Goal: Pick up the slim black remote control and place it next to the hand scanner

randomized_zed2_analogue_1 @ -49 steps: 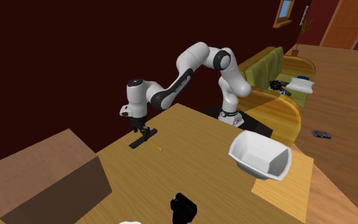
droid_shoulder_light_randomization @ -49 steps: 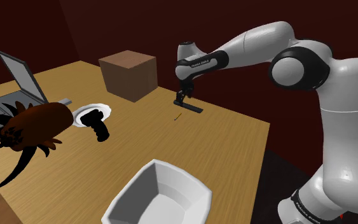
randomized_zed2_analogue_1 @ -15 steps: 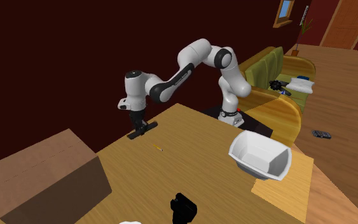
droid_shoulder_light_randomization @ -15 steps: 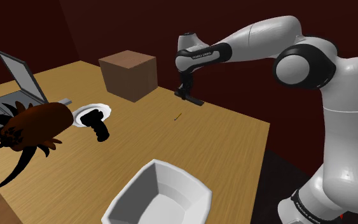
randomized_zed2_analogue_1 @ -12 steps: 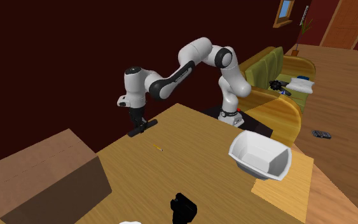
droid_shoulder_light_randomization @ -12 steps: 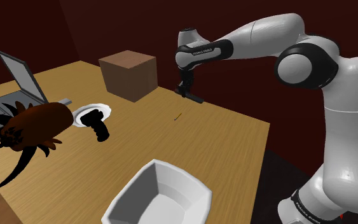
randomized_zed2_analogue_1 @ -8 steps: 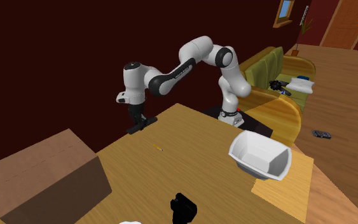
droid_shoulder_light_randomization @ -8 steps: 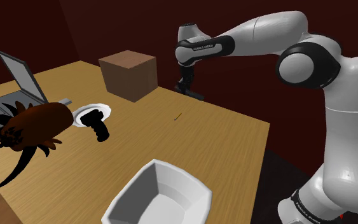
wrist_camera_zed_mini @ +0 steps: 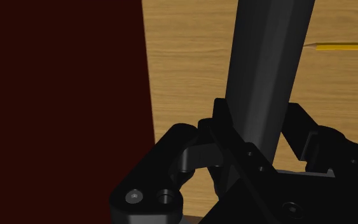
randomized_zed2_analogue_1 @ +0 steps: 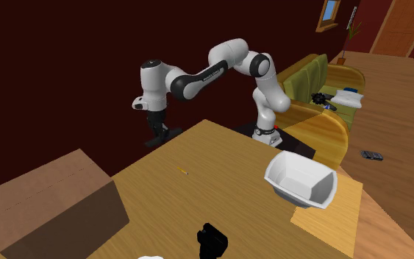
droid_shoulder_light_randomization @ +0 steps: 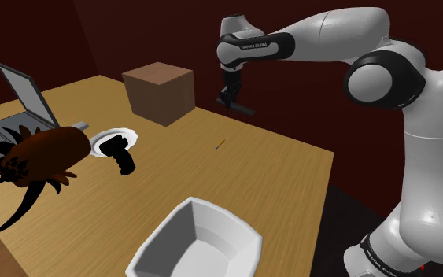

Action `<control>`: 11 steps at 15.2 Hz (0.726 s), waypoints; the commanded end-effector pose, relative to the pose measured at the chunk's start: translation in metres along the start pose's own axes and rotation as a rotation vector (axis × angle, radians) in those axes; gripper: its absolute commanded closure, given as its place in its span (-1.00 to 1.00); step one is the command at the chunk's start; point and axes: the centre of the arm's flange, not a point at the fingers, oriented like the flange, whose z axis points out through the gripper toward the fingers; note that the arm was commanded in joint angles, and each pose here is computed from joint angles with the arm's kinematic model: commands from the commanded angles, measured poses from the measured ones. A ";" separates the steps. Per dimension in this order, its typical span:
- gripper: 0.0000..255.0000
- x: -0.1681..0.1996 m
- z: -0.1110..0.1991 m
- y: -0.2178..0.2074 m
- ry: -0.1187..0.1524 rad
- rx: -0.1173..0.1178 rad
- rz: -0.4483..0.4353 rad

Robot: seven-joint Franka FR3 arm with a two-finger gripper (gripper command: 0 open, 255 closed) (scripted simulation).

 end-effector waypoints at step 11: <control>1.00 0.001 -0.063 0.006 0.000 0.000 0.000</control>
